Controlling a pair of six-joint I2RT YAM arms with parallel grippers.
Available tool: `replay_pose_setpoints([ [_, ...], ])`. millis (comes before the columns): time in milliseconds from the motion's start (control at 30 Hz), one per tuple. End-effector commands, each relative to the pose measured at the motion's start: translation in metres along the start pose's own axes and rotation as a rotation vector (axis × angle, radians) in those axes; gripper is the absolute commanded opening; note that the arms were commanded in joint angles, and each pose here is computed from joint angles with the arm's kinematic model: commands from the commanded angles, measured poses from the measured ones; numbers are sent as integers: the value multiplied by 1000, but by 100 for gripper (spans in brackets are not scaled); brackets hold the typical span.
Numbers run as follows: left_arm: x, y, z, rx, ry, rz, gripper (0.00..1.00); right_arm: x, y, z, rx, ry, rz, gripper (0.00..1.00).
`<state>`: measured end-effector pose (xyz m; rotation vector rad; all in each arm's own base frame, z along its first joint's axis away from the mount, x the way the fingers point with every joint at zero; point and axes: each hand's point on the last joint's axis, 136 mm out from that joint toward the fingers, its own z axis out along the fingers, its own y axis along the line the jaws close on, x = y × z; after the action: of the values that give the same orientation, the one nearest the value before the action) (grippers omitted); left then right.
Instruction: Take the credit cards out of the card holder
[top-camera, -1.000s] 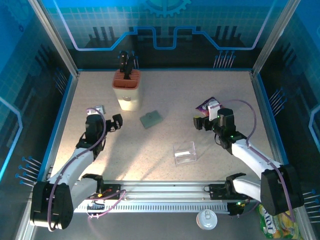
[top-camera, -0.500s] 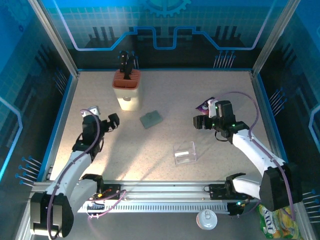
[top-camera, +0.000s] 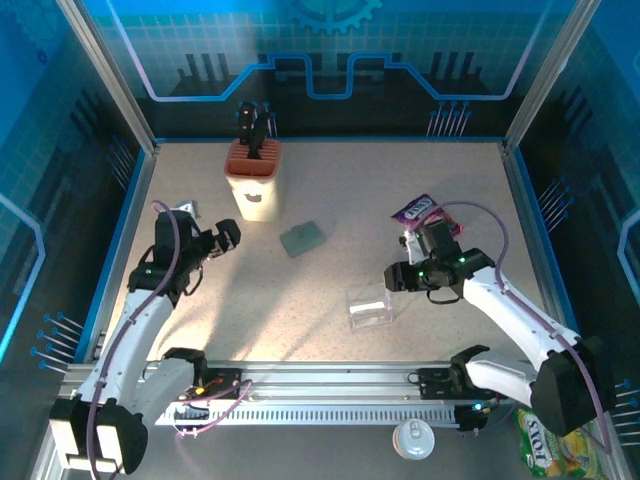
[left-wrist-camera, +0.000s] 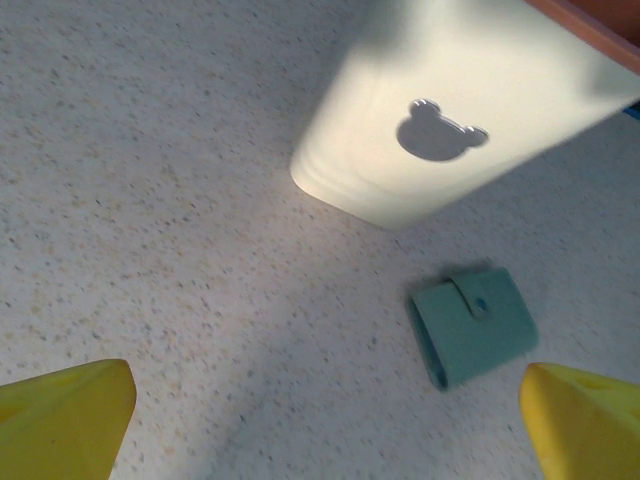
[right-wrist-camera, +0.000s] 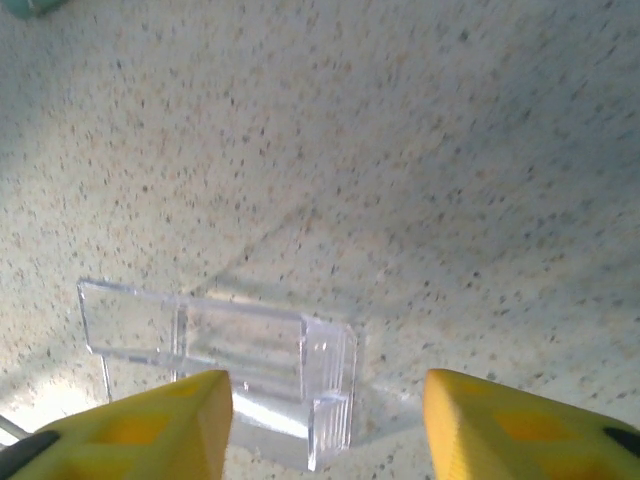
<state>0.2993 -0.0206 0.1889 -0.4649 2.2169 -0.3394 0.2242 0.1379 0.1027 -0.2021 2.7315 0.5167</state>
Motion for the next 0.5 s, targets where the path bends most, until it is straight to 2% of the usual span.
replay_pose_setpoints([
  [0,11,-12,-13,43,128,5,99,18,-4,5,51,64,41,47],
  [133,10,-9,-22,2,171,32,99,18,-2,10,80,65,22,43],
  [200,10,-16,-26,31,198,79,99,16,3,13,71,65,16,39],
  [467,13,0,-26,-21,152,146,99,16,9,27,81,91,-14,29],
])
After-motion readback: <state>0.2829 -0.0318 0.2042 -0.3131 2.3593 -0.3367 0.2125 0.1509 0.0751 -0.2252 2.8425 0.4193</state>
